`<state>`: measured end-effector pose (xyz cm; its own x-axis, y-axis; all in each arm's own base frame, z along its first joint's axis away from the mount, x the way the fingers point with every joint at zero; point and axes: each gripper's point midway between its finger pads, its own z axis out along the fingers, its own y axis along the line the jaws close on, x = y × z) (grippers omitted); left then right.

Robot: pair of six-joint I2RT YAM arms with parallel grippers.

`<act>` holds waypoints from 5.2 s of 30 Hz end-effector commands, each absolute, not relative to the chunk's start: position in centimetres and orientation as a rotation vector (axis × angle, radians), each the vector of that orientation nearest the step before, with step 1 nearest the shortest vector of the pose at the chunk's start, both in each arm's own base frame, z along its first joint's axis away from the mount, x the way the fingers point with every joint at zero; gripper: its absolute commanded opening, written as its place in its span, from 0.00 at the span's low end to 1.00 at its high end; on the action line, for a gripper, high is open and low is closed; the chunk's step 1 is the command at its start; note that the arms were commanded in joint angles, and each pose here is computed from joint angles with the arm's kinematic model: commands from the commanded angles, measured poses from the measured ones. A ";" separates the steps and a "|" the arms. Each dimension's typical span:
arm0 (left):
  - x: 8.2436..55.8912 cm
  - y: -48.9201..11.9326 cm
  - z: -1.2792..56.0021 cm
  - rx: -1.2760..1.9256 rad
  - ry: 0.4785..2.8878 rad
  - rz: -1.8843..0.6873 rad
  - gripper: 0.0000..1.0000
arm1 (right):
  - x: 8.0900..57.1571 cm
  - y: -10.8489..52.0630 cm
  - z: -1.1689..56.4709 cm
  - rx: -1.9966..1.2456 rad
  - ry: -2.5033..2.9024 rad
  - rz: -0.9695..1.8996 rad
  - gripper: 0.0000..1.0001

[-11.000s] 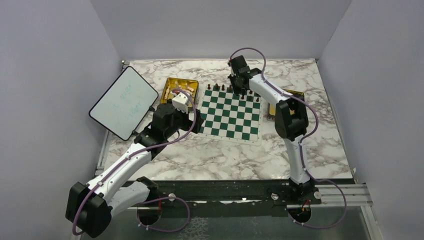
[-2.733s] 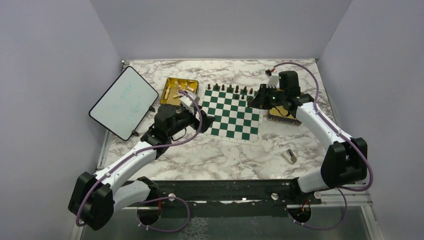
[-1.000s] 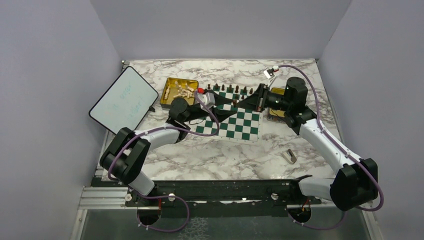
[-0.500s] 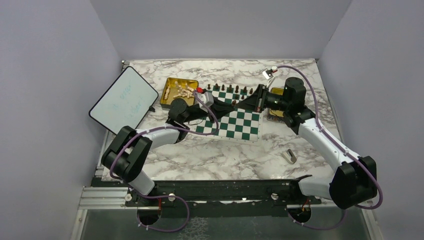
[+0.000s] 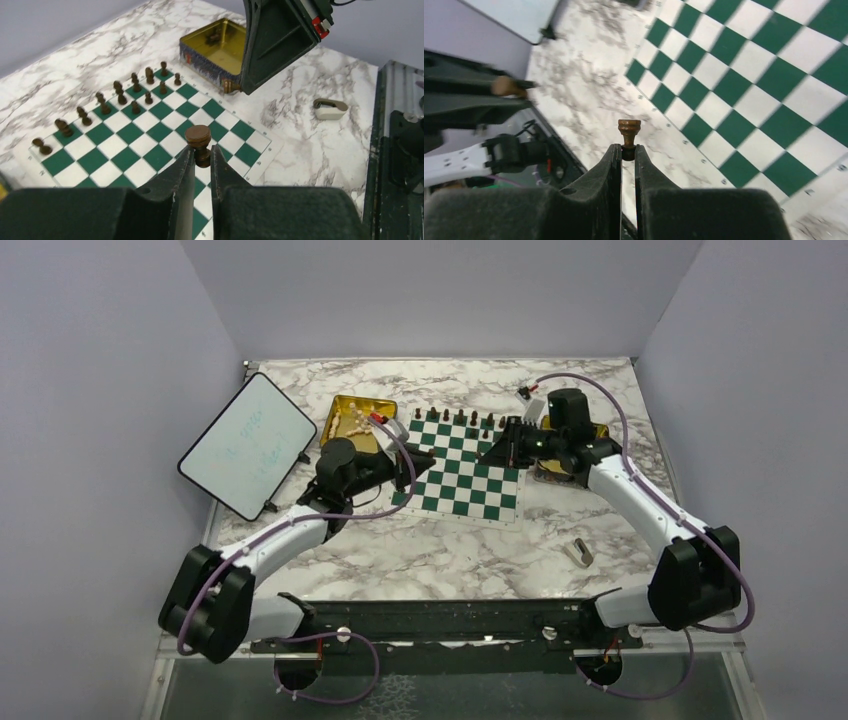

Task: Set up the chess pieces on the board
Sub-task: Pick up the chess piece from the storage box, then place the chess piece on the chessboard, then pick up the chess piece from the chessboard.

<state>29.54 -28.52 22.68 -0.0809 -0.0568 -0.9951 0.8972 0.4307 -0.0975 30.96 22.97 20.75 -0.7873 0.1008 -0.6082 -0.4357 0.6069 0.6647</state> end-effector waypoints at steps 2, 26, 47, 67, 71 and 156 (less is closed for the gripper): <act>29.4 -24.8 19.4 0.843 1.658 -0.707 0.09 | 30.0 19.1 14.7 -0.324 2.534 0.757 0.12; 25.9 -22.5 20.3 0.981 1.574 -0.589 0.09 | 28.2 14.6 5.4 -0.756 3.104 -0.084 0.20; 25.8 -22.4 20.4 0.979 1.566 -0.577 0.10 | 30.6 16.2 5.9 -0.742 2.974 -0.069 0.37; 25.3 -22.8 20.5 0.996 1.553 -0.597 0.10 | 32.1 17.1 6.0 -0.418 2.623 0.098 0.37; 25.2 -22.9 20.6 0.998 1.550 -0.597 0.10 | 32.2 16.6 5.3 -0.397 2.609 0.071 0.33; 24.8 -23.0 20.9 1.015 1.535 -0.574 0.10 | 36.9 20.1 10.6 -0.456 2.559 0.146 0.13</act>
<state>24.82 -23.20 20.29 0.0026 0.2884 -0.9575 0.8536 0.4981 0.1524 34.62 18.38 9.58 -0.8269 -0.2586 -0.4993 -0.3036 0.9528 0.0093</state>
